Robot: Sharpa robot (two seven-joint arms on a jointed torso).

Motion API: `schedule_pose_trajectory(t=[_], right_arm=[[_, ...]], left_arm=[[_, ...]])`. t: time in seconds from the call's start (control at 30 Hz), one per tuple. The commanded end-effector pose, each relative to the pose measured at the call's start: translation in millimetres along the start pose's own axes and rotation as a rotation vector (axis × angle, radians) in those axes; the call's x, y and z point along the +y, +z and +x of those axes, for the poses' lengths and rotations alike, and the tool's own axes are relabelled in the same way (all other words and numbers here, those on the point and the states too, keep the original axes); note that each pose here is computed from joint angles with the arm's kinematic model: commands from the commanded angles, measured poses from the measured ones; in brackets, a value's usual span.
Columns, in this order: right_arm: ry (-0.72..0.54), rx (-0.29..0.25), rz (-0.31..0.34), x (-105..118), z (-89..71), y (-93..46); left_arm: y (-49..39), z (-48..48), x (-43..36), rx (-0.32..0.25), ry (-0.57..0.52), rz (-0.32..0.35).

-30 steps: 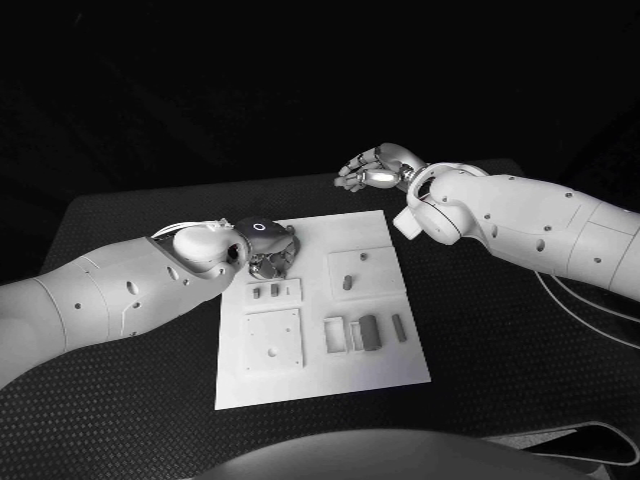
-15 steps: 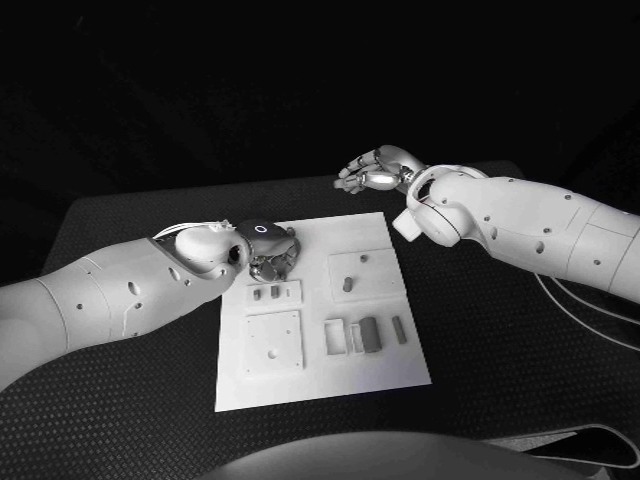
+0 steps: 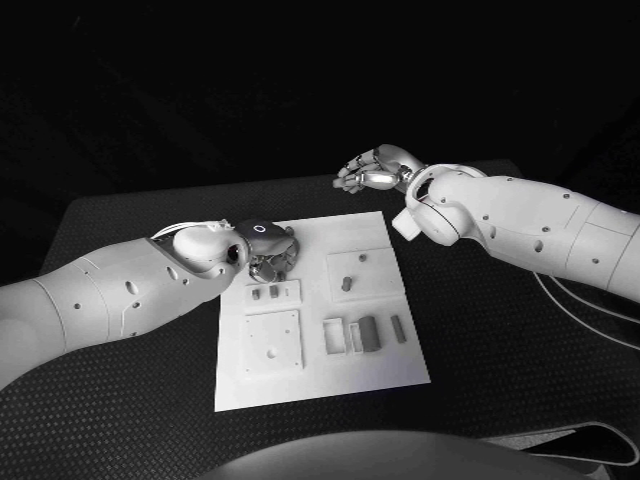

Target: Assemble the parts on the task board

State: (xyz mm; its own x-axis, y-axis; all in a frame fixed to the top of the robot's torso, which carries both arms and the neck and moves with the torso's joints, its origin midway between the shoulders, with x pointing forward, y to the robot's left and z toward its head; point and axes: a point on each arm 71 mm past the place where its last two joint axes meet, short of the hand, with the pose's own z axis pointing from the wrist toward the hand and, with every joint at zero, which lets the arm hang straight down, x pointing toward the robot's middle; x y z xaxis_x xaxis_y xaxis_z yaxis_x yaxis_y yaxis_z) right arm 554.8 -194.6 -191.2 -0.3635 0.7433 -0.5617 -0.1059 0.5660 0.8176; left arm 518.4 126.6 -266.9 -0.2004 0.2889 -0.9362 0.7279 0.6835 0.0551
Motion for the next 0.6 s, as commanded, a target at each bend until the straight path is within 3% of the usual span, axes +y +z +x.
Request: schedule_pose_trajectory(t=[0.03, 0.6], right_arm=[[0.000, 0.011, -0.005, 0.6, 1.2, 0.1], [0.002, 0.013, -0.005, 0.7, 1.4, 0.0]], left_arm=[[0.2, 14.4, -7.5, 0.085, -0.014, 0.031], [2.2, 15.8, -6.0, 0.114, -0.013, 0.019]])
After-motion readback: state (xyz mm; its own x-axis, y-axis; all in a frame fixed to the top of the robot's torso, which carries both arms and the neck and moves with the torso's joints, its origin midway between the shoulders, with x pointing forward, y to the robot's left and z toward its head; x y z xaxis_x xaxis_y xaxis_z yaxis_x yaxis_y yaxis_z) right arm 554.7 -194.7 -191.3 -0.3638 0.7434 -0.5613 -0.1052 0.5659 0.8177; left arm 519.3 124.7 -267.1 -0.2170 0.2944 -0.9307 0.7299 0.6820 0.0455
